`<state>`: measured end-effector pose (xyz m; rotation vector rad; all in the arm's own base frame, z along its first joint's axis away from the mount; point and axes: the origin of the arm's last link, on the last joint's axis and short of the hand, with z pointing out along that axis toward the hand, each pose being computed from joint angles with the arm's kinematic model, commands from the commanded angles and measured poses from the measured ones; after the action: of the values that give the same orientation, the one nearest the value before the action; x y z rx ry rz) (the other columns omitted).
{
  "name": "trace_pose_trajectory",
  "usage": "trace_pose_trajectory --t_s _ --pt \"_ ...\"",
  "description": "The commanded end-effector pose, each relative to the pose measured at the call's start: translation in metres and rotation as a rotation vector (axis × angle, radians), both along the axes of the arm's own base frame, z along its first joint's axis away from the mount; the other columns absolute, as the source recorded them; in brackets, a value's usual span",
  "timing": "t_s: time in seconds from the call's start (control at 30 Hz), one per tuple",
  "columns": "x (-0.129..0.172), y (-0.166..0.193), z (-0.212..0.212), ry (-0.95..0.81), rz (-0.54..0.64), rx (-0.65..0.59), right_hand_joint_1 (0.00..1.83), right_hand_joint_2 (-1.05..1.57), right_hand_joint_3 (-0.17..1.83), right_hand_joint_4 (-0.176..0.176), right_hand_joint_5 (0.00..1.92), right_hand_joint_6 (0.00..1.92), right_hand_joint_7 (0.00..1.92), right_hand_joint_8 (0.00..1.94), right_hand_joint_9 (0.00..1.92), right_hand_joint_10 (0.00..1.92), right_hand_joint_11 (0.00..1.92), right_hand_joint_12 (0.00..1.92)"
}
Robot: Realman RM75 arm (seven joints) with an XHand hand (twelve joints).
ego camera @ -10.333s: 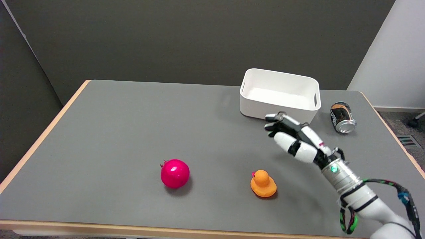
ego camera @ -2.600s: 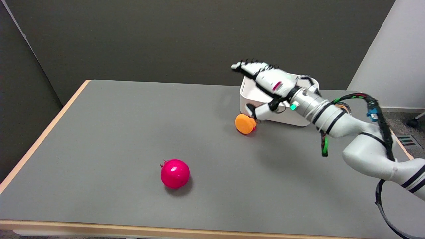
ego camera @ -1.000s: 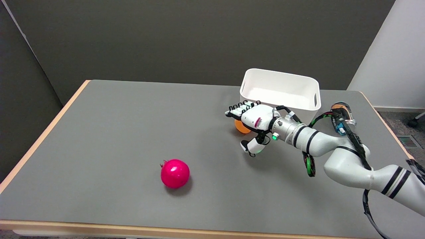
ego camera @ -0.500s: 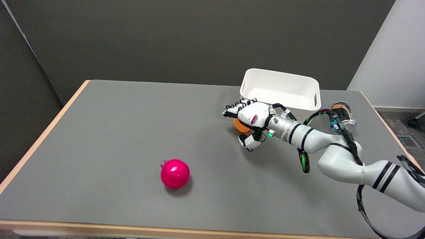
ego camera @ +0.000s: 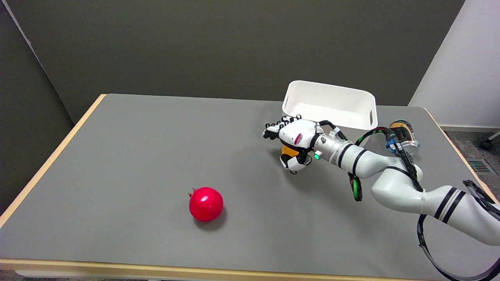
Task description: Pick up the yellow duck.
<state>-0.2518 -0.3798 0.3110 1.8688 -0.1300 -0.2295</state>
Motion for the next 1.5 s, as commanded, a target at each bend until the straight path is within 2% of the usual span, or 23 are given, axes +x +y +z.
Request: trace_pose_trajectory --t_s 0.03,0.37,0.73,1.3,1.37,1.5 --pt "-0.002 -0.002 0.004 -0.003 0.004 -0.003 1.07 0.84 0.94 -0.061 0.22 0.57 0.37 0.62 0.33 0.94 0.12 1.36" --pt "-0.004 0.003 0.016 -0.028 -0.025 -0.033 1.06 0.76 1.02 -0.062 0.23 0.54 0.36 0.57 0.33 0.87 0.11 1.37" --pt "-0.008 0.006 0.030 0.001 -0.050 -0.060 0.91 0.67 1.06 -0.040 0.19 0.44 0.22 0.39 0.16 0.72 0.04 1.19" --pt "-0.010 0.009 0.037 0.010 -0.058 -0.071 0.91 0.65 1.06 -0.039 0.18 0.42 0.22 0.37 0.16 0.72 0.05 1.19" --pt "-0.010 0.009 0.037 0.008 -0.054 -0.069 0.92 0.66 1.05 -0.038 0.18 0.42 0.25 0.39 0.19 0.74 0.07 1.21" --pt "-0.010 0.009 0.036 0.005 -0.046 -0.063 0.99 0.71 1.03 -0.062 0.22 0.47 0.38 0.51 0.32 0.84 0.13 1.33"
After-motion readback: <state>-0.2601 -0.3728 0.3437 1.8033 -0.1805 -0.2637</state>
